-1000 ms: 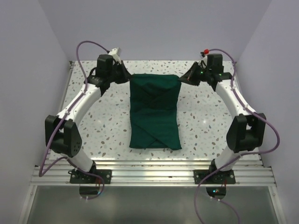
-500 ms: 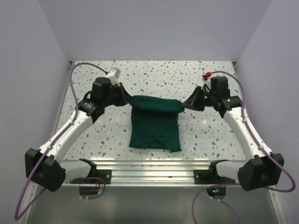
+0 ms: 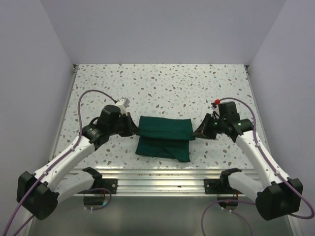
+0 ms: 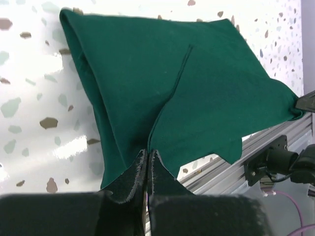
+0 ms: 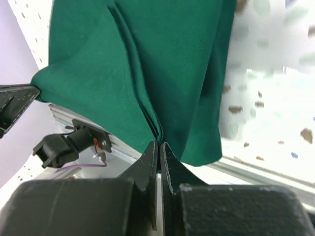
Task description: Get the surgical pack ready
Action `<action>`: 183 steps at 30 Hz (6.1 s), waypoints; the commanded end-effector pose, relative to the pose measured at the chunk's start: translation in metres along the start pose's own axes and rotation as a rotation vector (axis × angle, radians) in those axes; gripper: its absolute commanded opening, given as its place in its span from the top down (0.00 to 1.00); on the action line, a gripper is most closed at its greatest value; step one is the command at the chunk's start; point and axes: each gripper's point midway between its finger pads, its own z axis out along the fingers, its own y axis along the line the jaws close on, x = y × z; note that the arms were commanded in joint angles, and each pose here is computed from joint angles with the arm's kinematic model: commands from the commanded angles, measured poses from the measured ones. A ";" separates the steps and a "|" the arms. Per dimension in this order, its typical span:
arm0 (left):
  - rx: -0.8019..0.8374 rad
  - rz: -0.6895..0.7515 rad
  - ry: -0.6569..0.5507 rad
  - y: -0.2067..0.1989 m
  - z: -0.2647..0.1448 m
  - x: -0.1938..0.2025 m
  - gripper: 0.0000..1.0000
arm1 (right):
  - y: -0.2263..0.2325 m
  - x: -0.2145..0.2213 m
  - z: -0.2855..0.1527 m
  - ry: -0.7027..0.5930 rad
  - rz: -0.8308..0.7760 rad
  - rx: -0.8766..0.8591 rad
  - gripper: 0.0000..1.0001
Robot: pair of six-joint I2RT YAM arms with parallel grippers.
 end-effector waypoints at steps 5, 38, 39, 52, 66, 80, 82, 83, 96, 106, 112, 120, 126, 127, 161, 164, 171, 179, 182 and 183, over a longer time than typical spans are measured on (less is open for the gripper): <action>-0.031 -0.030 0.056 0.015 0.000 0.027 1.00 | -0.033 0.054 0.006 0.086 0.140 0.074 1.00; -0.151 -0.002 0.179 0.061 0.024 0.072 0.56 | -0.049 0.083 0.049 0.051 0.099 0.143 0.55; -0.150 0.001 0.181 0.062 0.025 0.072 0.52 | -0.049 0.083 0.051 0.055 0.098 0.138 0.55; -0.183 -0.018 0.261 0.076 0.041 0.093 0.68 | -0.050 0.083 0.072 0.078 0.080 0.177 0.68; -0.207 -0.069 0.217 0.071 0.075 0.056 1.00 | -0.034 -0.013 0.095 0.012 -0.004 0.227 0.85; -0.251 -0.106 0.011 0.060 0.174 -0.067 1.00 | 0.017 -0.175 0.180 -0.025 -0.130 0.199 0.81; -0.237 -0.102 -0.009 0.057 0.176 -0.078 1.00 | 0.027 -0.189 0.180 -0.052 -0.132 0.185 0.78; -0.230 -0.096 -0.022 0.054 0.175 -0.086 1.00 | 0.026 -0.190 0.183 -0.049 -0.130 0.185 0.72; -0.229 -0.038 -0.088 0.037 0.129 -0.123 0.46 | 0.056 -0.218 0.123 -0.163 -0.189 0.238 0.34; -0.244 -0.027 -0.065 0.037 0.100 -0.116 0.44 | 0.084 -0.256 0.098 -0.273 -0.283 0.242 0.34; -0.214 -0.028 -0.030 0.032 0.094 -0.108 0.44 | 0.134 -0.266 0.144 -0.186 -0.384 -0.054 0.37; -0.146 -0.038 -0.010 0.025 0.086 -0.104 0.44 | 0.136 -0.265 0.203 -0.112 -0.389 -0.223 0.38; -0.093 -0.048 -0.003 0.019 0.083 -0.095 0.45 | 0.129 -0.251 0.226 -0.052 -0.385 -0.269 0.38; -0.097 -0.049 0.001 0.021 0.082 -0.091 0.45 | 0.127 -0.249 0.229 -0.042 -0.384 -0.272 0.40; -0.080 -0.100 0.015 0.028 0.079 -0.064 0.47 | 0.141 -0.198 0.195 0.057 -0.434 -0.371 0.48; -0.078 -0.094 0.010 0.027 0.078 -0.066 0.47 | 0.141 -0.198 0.192 0.058 -0.433 -0.374 0.50; -0.082 -0.089 0.016 0.028 0.080 -0.066 0.47 | 0.120 -0.190 0.197 0.072 -0.439 -0.313 0.46; -0.080 -0.086 0.023 0.028 0.081 -0.066 0.47 | 0.113 -0.189 0.195 0.099 -0.458 -0.298 0.57; -0.082 -0.086 0.022 0.028 0.082 -0.067 0.47 | 0.110 -0.184 0.195 0.114 -0.455 -0.298 0.60; -0.081 -0.086 0.024 0.028 0.083 -0.066 0.48 | 0.109 -0.183 0.195 0.117 -0.456 -0.293 0.59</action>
